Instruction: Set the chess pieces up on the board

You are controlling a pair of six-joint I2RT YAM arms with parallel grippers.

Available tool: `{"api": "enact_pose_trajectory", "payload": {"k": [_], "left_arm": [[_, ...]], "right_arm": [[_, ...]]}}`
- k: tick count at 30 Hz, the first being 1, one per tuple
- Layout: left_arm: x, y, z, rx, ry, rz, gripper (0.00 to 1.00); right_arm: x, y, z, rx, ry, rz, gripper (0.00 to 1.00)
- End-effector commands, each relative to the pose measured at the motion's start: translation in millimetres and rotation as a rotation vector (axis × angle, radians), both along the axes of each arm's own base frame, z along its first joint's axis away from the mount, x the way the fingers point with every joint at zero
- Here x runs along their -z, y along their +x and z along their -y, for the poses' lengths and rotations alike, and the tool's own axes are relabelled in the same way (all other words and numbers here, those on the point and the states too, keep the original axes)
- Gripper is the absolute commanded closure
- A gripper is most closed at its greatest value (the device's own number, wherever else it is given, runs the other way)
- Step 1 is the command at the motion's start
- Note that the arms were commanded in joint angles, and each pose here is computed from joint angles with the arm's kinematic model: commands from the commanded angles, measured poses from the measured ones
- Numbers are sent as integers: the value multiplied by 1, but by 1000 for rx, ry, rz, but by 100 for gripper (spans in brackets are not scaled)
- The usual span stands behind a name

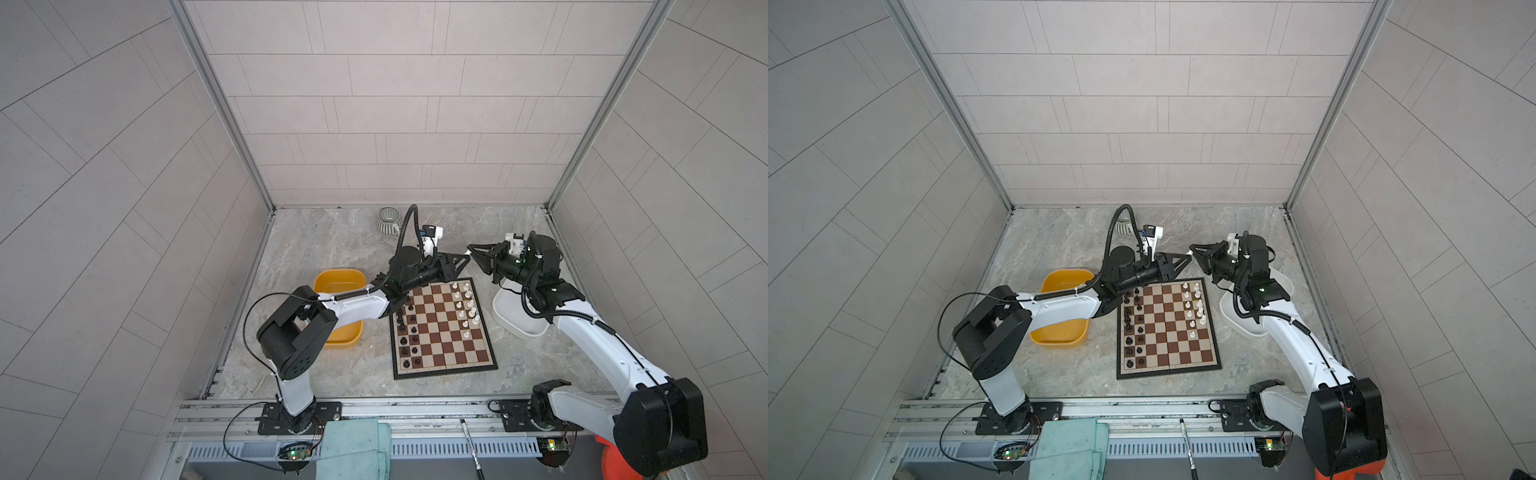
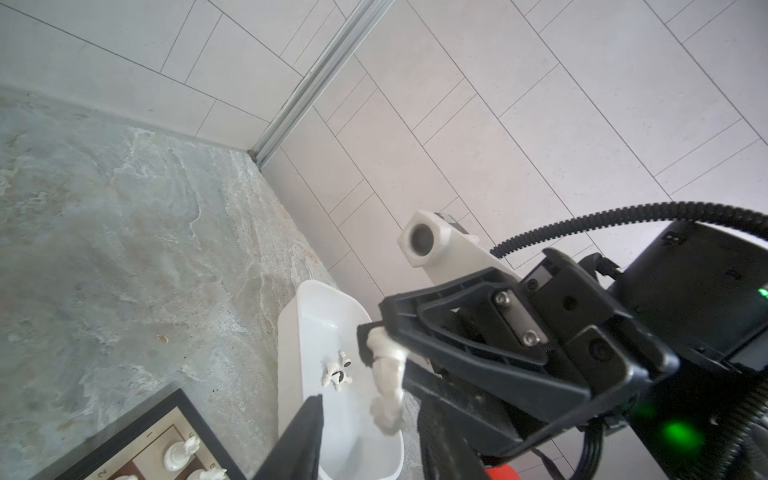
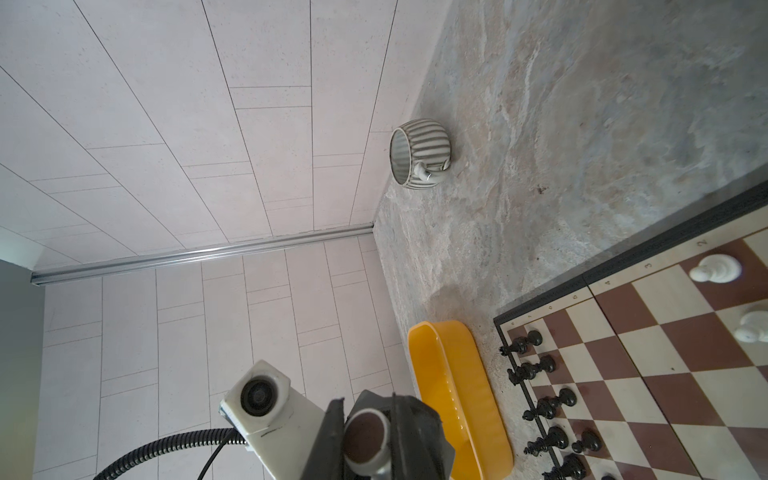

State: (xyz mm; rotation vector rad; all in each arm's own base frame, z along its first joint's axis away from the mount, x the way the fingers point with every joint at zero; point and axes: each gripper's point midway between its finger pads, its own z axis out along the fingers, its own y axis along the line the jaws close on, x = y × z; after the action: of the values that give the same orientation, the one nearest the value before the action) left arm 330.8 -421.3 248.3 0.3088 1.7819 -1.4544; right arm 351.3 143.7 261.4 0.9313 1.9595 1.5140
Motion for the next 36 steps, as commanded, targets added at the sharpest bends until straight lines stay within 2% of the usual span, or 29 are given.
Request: {"api": "enact_pose_trajectory", "payload": {"k": [1,8,14,16,17,19,21,25,27,31,36], "left_arm": [[-23,1,4,7,-43,67,60],[-25,2,5,4,-58,56,77],[-30,1,7,22,-83,18,96],[-37,-3,4,37,-95,-8,99],[-38,-7,0,44,-83,-26,100],[-24,-18,-7,61,26,-77,100],[-2,-33,-14,103,198,-132,100],[31,-74,-34,202,554,-146,100],[41,-96,-40,281,707,-154,100],[61,-130,-40,420,971,-161,100],[83,-155,-18,531,1149,-141,100]], "right_arm": [[-10,1,-1,23,81,-18,100],[-14,-1,-1,21,85,-11,100],[-14,-6,-1,15,72,-6,98],[-15,-7,-1,-10,21,18,86],[-12,-10,0,-37,-43,24,73],[0,-18,8,-105,-251,39,51],[19,-31,35,-120,-449,-17,35],[35,-53,103,-33,-878,-73,12],[36,-63,126,-11,-1032,-107,1],[43,-80,152,-3,-1200,-181,1],[33,-107,183,31,-1369,-269,1]]}}
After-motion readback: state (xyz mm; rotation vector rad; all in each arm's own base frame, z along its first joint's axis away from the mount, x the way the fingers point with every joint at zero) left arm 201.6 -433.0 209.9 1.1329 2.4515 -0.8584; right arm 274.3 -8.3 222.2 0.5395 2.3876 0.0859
